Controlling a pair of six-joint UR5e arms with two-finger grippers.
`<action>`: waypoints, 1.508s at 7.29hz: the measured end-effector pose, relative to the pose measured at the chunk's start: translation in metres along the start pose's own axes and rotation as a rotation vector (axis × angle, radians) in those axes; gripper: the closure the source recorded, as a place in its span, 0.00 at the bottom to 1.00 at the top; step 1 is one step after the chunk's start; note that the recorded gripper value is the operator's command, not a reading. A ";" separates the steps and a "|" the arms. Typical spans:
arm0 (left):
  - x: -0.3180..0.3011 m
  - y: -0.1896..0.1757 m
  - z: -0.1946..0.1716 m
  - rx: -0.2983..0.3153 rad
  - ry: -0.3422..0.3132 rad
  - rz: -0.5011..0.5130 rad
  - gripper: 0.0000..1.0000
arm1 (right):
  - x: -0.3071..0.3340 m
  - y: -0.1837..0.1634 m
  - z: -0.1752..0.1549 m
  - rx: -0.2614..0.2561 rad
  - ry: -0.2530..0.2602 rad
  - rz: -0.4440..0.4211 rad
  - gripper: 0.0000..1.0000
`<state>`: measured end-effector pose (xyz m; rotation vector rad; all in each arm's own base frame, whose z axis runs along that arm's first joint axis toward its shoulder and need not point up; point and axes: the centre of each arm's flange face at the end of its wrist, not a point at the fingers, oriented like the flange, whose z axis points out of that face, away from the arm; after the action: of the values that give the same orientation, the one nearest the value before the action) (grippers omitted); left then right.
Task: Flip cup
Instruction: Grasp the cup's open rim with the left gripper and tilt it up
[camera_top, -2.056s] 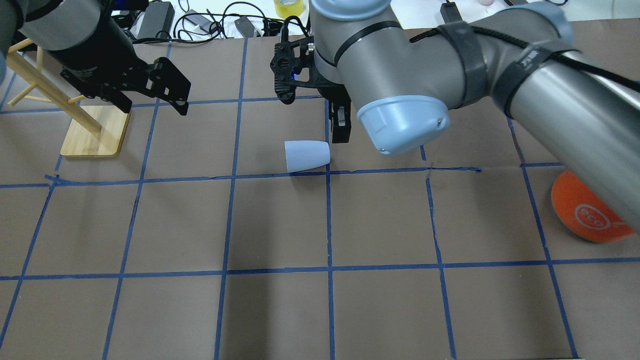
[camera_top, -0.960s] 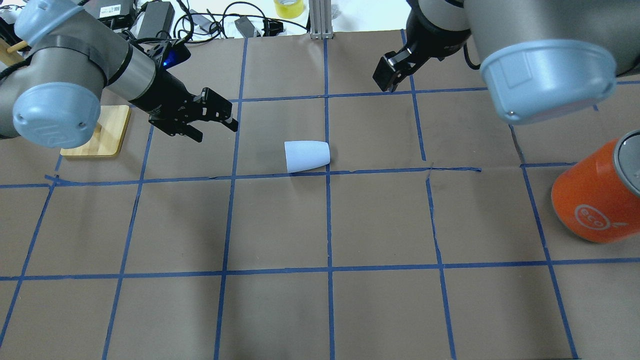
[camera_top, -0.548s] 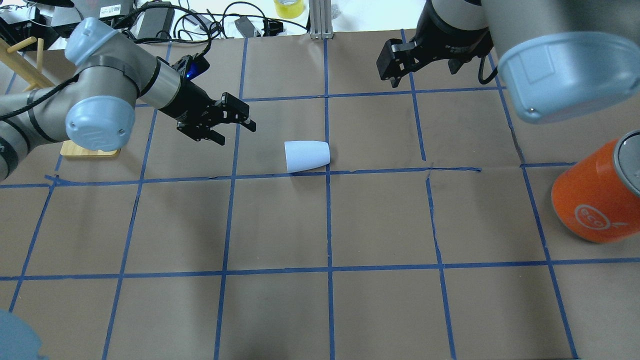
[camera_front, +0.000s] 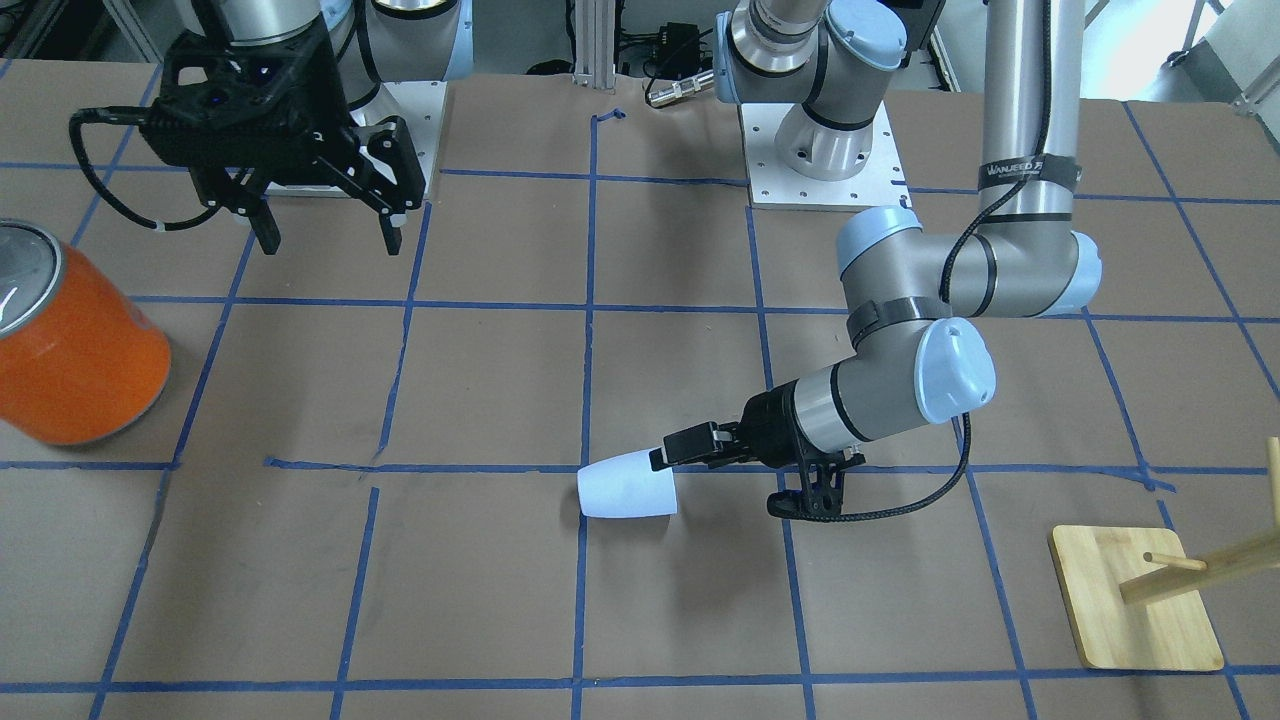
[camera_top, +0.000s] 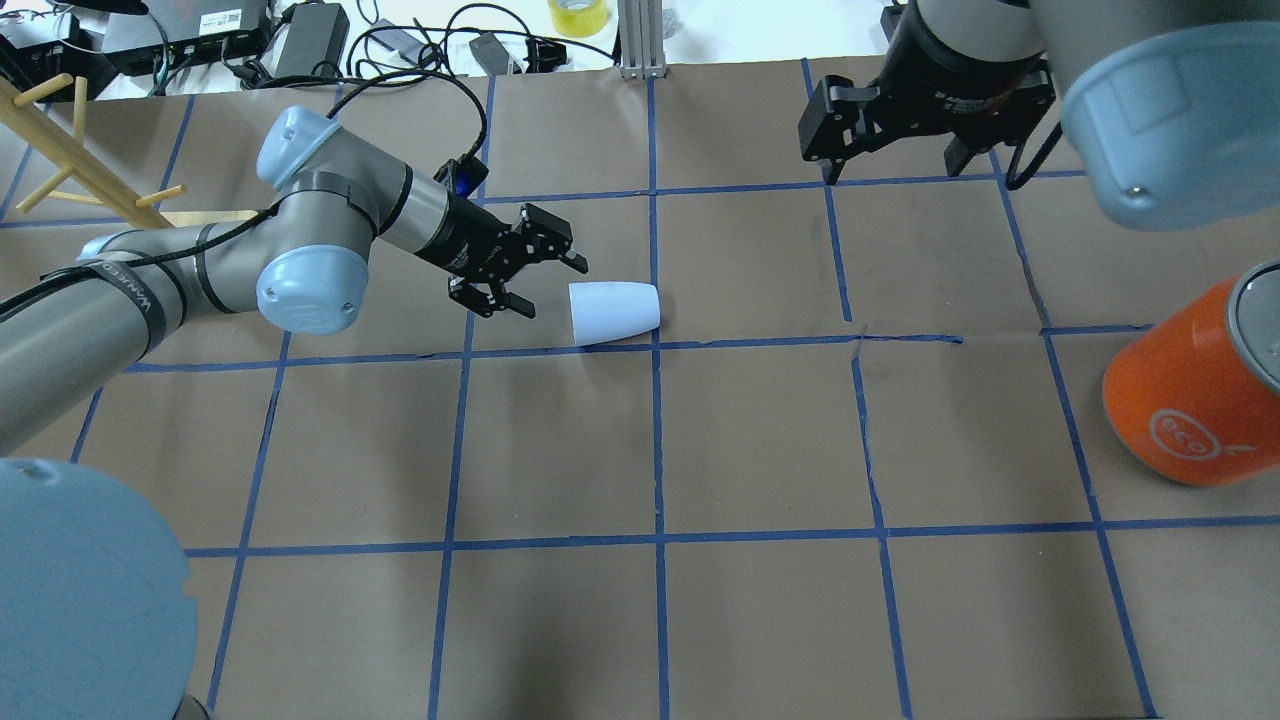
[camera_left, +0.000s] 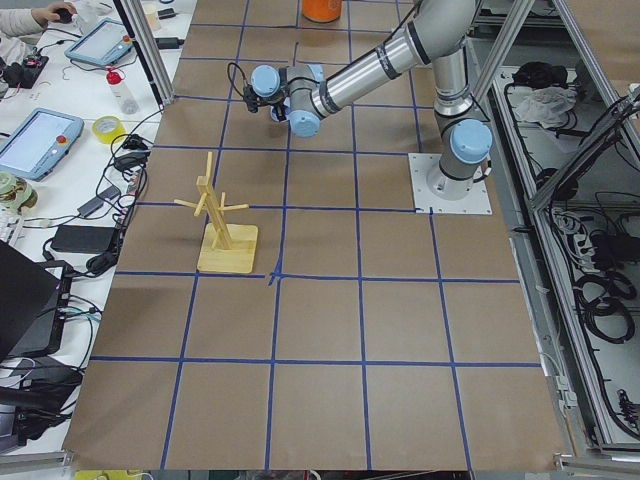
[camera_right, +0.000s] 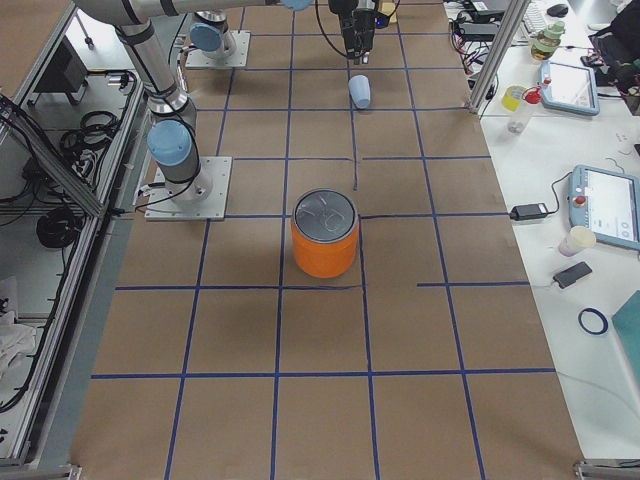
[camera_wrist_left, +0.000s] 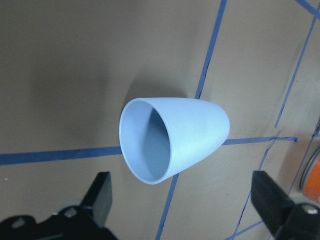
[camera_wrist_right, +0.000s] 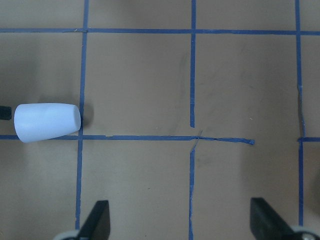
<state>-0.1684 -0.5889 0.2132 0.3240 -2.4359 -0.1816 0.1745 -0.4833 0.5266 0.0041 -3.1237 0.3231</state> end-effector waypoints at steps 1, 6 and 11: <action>0.003 0.002 0.015 -0.025 0.006 -0.005 0.00 | 0.008 -0.003 0.001 -0.001 -0.002 0.018 0.00; 0.020 -0.002 0.042 0.016 0.033 0.025 0.09 | 0.012 -0.010 0.000 0.016 -0.009 0.023 0.00; 0.025 -0.015 0.041 0.091 0.057 0.043 1.00 | 0.011 -0.020 0.013 0.018 -0.012 0.027 0.00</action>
<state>-0.2105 -0.6085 0.1936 0.3120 -2.3967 -0.0416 0.1634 -0.5055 0.5175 -0.0365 -3.1348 0.3532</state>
